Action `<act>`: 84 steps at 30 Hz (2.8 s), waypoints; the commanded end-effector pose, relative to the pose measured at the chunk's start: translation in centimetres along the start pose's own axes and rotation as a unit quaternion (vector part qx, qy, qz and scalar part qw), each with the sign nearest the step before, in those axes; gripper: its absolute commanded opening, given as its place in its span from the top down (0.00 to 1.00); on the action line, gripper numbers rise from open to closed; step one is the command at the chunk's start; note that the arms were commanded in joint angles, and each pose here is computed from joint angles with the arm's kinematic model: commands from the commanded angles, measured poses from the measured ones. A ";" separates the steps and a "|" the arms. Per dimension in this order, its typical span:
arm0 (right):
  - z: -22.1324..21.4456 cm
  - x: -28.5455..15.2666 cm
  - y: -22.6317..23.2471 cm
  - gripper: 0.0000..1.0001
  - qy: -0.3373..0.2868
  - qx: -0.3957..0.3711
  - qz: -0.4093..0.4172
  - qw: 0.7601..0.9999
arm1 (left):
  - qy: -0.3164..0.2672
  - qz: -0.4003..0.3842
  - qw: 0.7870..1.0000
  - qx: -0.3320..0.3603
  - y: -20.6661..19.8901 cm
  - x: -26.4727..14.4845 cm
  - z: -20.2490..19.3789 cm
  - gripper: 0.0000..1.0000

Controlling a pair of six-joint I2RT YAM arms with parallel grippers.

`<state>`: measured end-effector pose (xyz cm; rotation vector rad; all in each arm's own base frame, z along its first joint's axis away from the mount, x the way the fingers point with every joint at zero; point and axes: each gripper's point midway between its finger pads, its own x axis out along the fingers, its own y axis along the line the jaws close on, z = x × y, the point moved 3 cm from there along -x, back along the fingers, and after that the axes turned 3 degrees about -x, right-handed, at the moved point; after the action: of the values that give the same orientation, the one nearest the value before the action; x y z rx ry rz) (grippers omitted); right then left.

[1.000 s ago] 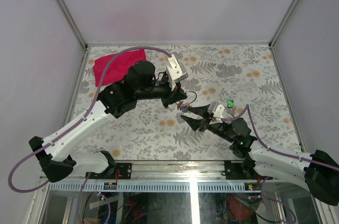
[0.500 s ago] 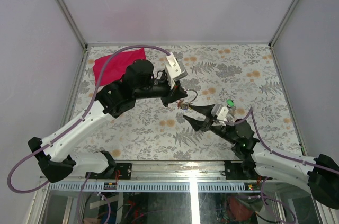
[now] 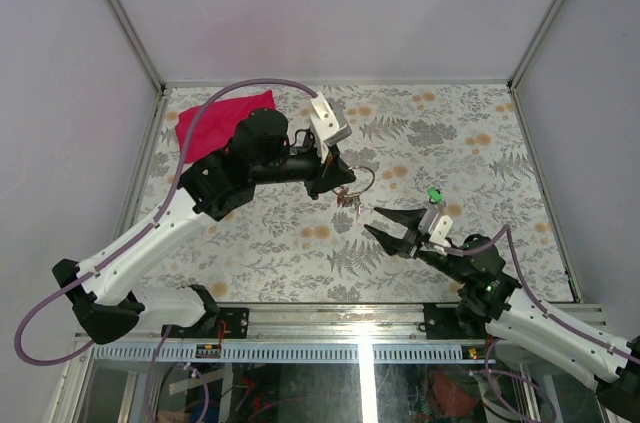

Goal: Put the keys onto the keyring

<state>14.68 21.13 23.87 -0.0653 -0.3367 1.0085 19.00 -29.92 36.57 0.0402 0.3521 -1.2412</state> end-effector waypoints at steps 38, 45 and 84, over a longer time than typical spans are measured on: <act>-0.4 4.5 -0.5 0.48 -0.073 0.026 -0.026 0.997 | -0.057 -0.024 0.997 -0.050 0.6 0.7 3.7 1.00; -0.8 4.2 -0.8 0.47 -0.069 0.027 -0.039 0.996 | -0.061 -0.031 0.996 -0.050 0.3 0.5 4.1 1.00; -1.0 0.6 -0.1 0.49 0.015 -0.032 0.002 0.999 | -0.049 -0.034 0.997 -0.048 0.2 0.3 3.6 1.00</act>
<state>16.25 21.96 24.14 -0.0599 -0.4163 0.9486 20.06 -31.25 36.76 -0.1089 0.4413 -1.2718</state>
